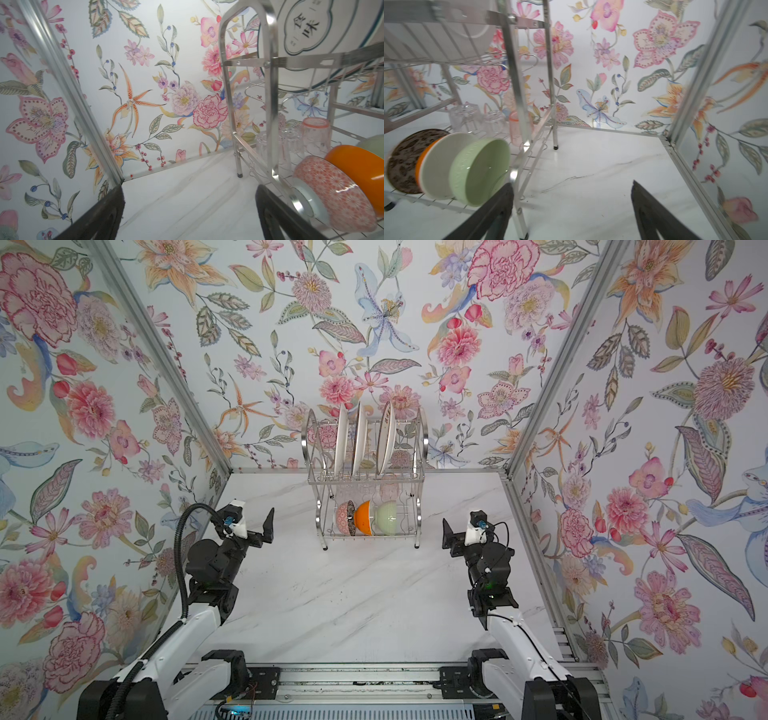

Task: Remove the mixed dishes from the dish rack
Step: 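Reach the right gripper toward the pale green bowl in the rack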

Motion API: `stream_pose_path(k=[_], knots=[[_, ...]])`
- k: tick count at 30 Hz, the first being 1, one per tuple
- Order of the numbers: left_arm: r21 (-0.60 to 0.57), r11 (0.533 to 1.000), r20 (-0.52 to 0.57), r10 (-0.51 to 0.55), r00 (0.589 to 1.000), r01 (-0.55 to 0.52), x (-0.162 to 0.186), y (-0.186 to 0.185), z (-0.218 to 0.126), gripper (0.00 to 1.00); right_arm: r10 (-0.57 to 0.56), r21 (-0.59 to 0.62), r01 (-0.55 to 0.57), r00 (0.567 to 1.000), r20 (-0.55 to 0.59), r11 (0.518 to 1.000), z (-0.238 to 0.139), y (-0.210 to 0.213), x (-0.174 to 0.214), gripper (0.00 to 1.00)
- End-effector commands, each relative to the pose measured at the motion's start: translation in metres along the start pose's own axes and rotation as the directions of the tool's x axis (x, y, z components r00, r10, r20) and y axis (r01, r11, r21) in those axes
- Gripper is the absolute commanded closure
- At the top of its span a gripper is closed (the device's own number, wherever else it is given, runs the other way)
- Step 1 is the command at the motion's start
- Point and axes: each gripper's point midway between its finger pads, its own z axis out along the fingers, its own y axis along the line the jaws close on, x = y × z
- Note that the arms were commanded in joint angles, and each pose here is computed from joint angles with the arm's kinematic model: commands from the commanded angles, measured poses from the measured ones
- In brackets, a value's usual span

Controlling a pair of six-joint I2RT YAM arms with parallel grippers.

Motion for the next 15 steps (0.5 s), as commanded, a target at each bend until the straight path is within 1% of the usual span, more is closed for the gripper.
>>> stream_pose_path(k=[1,3,5,8,11,14,15], knots=[[0.192,0.980,-0.080,0.059,0.995,-0.043,0.003,-0.039,-0.003,0.01,-0.026,-0.250,-0.002,0.994,-0.109,0.968,-0.007,0.052,0.013,0.16],[0.246,0.967,-0.098,0.090,0.991,-0.064,0.002,-0.053,-0.005,0.01,-0.037,-0.320,-0.009,0.990,-0.138,0.947,-0.008,0.071,0.016,0.19],[0.320,0.945,-0.104,0.110,0.989,-0.072,0.001,-0.072,-0.009,0.01,-0.036,-0.375,-0.024,0.988,-0.152,0.927,-0.009,0.086,0.018,0.21],[0.381,0.923,-0.108,0.111,0.988,-0.062,0.005,-0.093,-0.013,0.01,-0.043,-0.457,-0.042,0.984,-0.173,0.889,-0.007,0.111,0.023,0.24],[0.407,0.913,-0.119,0.092,0.989,-0.036,0.014,-0.110,-0.016,0.01,-0.032,-0.491,-0.060,0.984,-0.178,0.869,0.000,0.128,0.029,0.25],[0.422,0.906,-0.114,0.088,0.990,-0.032,0.022,-0.125,-0.018,0.01,0.017,-0.496,-0.099,0.986,-0.168,0.862,0.010,0.136,0.033,0.30],[0.422,0.906,-0.123,0.062,0.990,-0.004,0.023,-0.129,-0.018,0.01,0.038,-0.492,-0.122,0.983,-0.178,0.862,0.015,0.138,0.034,0.31]])
